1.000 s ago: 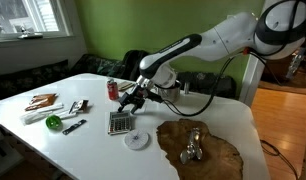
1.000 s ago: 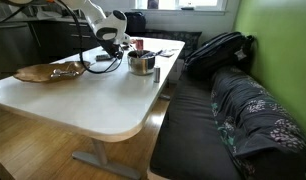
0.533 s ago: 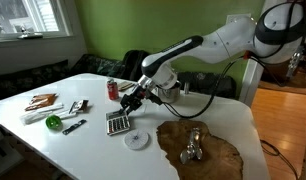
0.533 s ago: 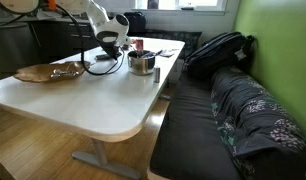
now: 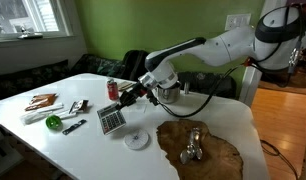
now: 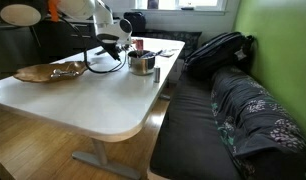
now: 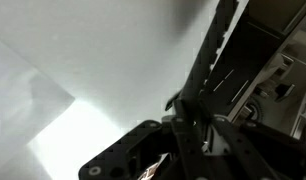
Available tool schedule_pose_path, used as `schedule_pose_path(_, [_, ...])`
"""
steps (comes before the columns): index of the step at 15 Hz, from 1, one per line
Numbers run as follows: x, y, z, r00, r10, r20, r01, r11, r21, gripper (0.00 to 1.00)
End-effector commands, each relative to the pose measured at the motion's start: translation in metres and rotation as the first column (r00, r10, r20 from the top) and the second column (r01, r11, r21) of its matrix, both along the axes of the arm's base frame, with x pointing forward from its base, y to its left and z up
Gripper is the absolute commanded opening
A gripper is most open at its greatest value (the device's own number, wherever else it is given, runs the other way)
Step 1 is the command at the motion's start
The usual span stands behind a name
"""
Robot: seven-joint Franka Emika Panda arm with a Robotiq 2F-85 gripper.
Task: Put the calculator on the wooden plate
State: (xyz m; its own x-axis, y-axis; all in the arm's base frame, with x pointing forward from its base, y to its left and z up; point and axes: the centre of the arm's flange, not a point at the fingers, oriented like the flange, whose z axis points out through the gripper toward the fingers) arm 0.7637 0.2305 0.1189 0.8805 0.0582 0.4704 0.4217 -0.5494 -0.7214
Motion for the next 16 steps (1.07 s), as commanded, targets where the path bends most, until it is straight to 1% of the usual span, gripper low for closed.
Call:
schedule_pose_path(1, [-0.005,0.002,0.007,0.999,0.021,0.044,-0.024,0.997,0.068,0.04])
schedule_pose_path(3, [-0.009,0.007,0.029,0.998,0.031,0.050,-0.035,0.997,0.076,0.04])
schedule_pose_path(6, [-0.015,0.020,0.062,0.995,0.088,0.037,-0.093,0.987,0.132,0.04])
schedule_pose_path(9, [-0.026,0.029,0.105,0.990,0.135,0.051,-0.140,0.981,0.135,0.04])
schedule_pose_path(10, [-0.030,0.029,0.118,0.988,0.152,0.034,-0.155,0.983,0.102,0.04])
schedule_pose_path(11, [-0.039,0.027,0.129,0.981,0.194,-0.009,-0.193,0.980,0.048,0.04])
schedule_pose_path(13, [-0.062,0.019,0.140,0.971,0.229,-0.064,-0.230,0.973,-0.002,0.04])
schedule_pose_path(16, [-0.098,-0.010,0.154,0.942,0.302,-0.144,-0.313,0.948,-0.060,0.04])
